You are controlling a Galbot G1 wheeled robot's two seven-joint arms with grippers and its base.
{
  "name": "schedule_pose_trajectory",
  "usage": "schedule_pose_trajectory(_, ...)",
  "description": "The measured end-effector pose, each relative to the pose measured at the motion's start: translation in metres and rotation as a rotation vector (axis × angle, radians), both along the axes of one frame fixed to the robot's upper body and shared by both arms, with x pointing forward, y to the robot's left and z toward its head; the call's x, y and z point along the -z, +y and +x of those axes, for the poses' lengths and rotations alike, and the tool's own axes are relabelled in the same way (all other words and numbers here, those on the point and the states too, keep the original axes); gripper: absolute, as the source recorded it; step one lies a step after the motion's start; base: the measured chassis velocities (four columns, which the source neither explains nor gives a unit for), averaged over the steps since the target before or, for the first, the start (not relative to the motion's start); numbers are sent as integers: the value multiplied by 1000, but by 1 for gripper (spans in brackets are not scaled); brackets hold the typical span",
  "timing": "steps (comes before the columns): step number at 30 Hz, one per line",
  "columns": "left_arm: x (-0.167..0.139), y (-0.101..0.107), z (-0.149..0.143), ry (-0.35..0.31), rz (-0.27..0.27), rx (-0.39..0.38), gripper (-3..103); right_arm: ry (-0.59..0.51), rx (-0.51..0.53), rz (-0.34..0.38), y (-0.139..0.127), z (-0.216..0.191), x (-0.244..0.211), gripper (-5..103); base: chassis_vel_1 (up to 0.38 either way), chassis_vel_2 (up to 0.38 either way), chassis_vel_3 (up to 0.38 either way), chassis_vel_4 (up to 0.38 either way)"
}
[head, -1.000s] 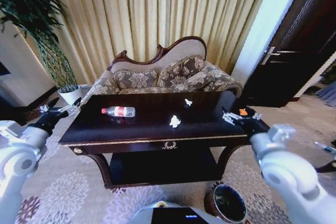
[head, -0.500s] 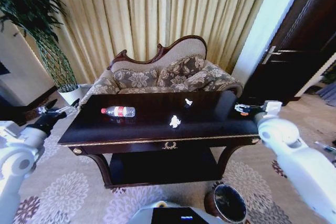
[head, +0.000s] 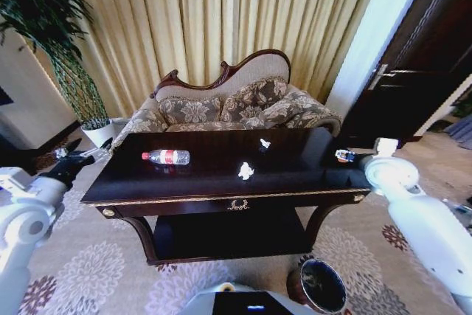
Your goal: Move to the front of the table and place the trash on the table into the trash bin.
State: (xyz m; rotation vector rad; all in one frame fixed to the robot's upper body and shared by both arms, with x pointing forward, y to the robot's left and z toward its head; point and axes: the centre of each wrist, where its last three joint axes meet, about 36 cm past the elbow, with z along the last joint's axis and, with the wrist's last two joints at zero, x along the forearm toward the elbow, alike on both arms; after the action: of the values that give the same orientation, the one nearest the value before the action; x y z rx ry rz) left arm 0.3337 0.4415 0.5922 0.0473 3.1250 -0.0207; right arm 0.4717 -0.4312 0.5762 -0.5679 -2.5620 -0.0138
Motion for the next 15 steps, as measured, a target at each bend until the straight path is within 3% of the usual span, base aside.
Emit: schedule_pose_trajectory(15, 2, -3, -1, -1, 0, 3, 100, 27, -15, 2, 2, 18, 10, 100, 0, 0, 0, 0)
